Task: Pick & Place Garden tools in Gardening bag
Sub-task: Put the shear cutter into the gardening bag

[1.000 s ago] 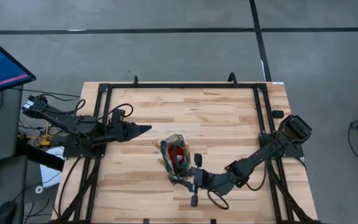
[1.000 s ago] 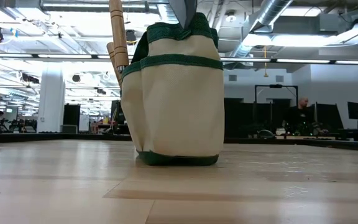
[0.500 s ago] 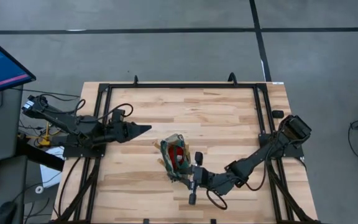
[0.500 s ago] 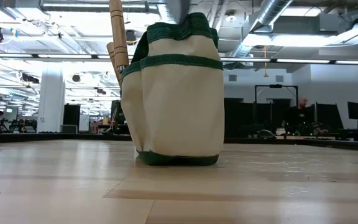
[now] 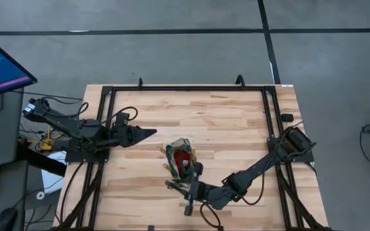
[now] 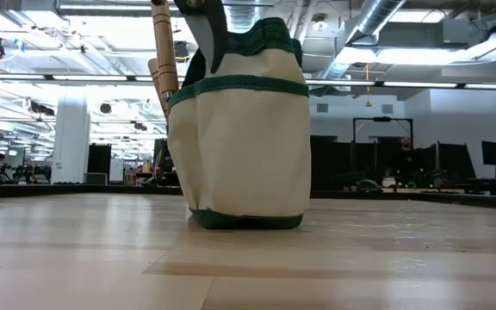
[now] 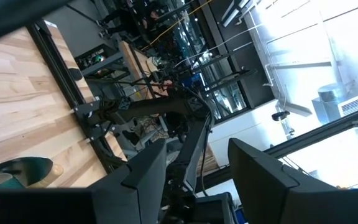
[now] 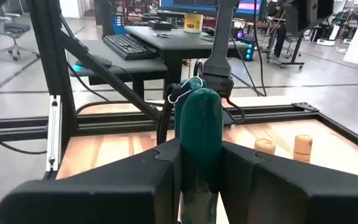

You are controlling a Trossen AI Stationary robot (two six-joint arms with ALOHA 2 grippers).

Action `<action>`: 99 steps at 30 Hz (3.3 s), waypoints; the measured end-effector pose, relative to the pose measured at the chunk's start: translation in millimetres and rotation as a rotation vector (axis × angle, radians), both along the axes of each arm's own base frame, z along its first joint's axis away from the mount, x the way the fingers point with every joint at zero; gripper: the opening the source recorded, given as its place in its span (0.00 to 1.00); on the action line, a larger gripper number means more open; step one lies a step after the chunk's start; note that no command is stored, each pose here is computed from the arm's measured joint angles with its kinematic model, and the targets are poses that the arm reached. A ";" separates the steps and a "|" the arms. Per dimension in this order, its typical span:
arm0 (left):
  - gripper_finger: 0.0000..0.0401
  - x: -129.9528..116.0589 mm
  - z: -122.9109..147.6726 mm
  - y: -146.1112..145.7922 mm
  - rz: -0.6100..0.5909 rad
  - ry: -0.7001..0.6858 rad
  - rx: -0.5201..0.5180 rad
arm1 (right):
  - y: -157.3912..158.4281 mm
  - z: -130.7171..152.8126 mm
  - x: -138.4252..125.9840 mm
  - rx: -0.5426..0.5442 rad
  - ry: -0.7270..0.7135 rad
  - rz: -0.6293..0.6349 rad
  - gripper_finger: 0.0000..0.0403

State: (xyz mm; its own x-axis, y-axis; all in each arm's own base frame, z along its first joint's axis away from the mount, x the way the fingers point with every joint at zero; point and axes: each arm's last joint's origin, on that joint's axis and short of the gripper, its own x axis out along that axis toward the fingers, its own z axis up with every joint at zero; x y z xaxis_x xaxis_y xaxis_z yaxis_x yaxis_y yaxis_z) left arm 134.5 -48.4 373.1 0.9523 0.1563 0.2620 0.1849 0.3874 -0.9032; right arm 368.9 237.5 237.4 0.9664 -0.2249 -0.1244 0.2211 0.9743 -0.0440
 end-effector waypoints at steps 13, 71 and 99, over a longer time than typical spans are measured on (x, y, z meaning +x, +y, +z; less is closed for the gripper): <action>0.43 0.0 0.0 -0.1 -0.003 0.000 0.001 | 2.4 -5.3 -4.5 -0.012 0.037 -0.068 0.16; 0.43 0.3 0.1 -1.4 -0.038 -0.002 0.039 | 6.4 -44.8 -22.7 0.071 -0.025 -0.200 0.15; 0.43 0.3 0.1 -1.8 -0.047 -0.003 0.050 | -10.0 -69.2 -26.0 0.050 -0.040 -0.296 0.15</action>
State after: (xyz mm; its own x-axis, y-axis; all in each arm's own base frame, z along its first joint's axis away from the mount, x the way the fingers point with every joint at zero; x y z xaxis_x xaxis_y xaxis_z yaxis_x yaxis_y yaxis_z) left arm 134.9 -50.2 373.3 0.9576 0.0977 0.2709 0.2064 0.4231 -0.8822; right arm 343.0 227.5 168.2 0.8643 -0.4918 -0.1056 0.4960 0.8681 0.0170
